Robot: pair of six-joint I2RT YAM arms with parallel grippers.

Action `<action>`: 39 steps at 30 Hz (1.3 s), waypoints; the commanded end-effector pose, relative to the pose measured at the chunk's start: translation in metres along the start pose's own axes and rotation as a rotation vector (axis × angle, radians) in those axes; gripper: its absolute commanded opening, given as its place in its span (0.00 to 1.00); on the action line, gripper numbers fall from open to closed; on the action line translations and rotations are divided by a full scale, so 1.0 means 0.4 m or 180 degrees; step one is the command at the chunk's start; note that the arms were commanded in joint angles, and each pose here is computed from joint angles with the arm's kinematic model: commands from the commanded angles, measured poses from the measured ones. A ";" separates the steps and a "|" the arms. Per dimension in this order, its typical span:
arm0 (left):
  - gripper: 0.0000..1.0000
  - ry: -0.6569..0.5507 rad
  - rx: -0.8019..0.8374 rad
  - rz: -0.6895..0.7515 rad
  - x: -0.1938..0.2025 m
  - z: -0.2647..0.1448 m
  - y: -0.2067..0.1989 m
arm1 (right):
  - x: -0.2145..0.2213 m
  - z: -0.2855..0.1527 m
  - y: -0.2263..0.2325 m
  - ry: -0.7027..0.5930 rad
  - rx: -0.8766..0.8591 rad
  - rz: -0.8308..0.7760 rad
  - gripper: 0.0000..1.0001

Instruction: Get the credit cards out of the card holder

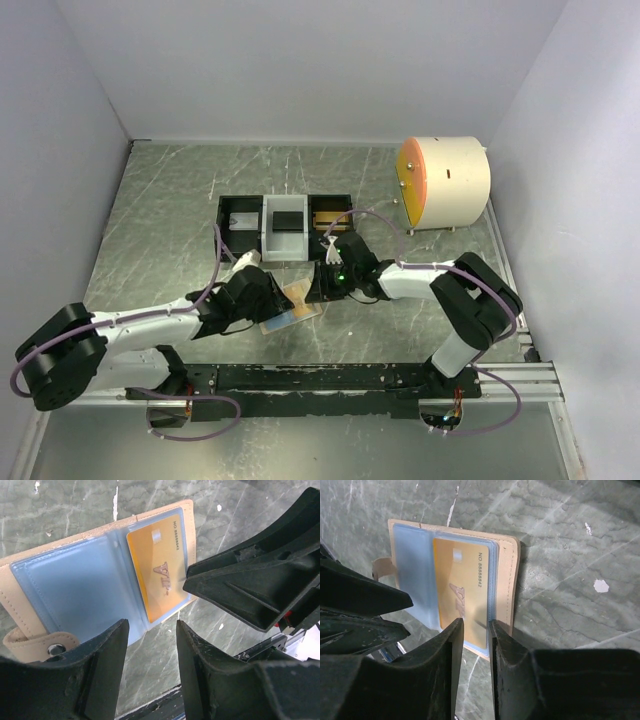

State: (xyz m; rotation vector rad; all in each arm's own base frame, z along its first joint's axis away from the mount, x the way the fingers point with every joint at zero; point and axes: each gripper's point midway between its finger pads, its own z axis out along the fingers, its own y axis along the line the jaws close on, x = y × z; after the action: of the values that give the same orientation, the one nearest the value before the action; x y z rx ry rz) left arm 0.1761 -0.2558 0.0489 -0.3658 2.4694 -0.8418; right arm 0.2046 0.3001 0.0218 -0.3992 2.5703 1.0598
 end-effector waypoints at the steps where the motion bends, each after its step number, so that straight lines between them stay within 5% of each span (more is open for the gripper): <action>1: 0.54 -0.0104 0.0134 -0.0028 -0.012 0.017 -0.027 | 0.035 0.008 -0.042 0.0080 0.0163 0.0050 0.27; 19: 0.41 -0.0111 0.0005 -0.0226 0.017 0.047 0.045 | 0.048 0.014 -0.005 0.0182 -0.0120 0.0143 0.16; 39: 0.35 -0.0116 0.0285 -0.0256 0.026 0.040 0.033 | 0.049 0.033 0.043 0.0280 -0.0247 0.0147 0.19</action>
State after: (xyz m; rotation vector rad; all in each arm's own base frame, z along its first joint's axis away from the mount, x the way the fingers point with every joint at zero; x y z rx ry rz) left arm 0.1751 -0.2535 0.0224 -0.4613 2.4087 -0.9308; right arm 0.1801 0.3177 0.0215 -0.4332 2.6060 1.2316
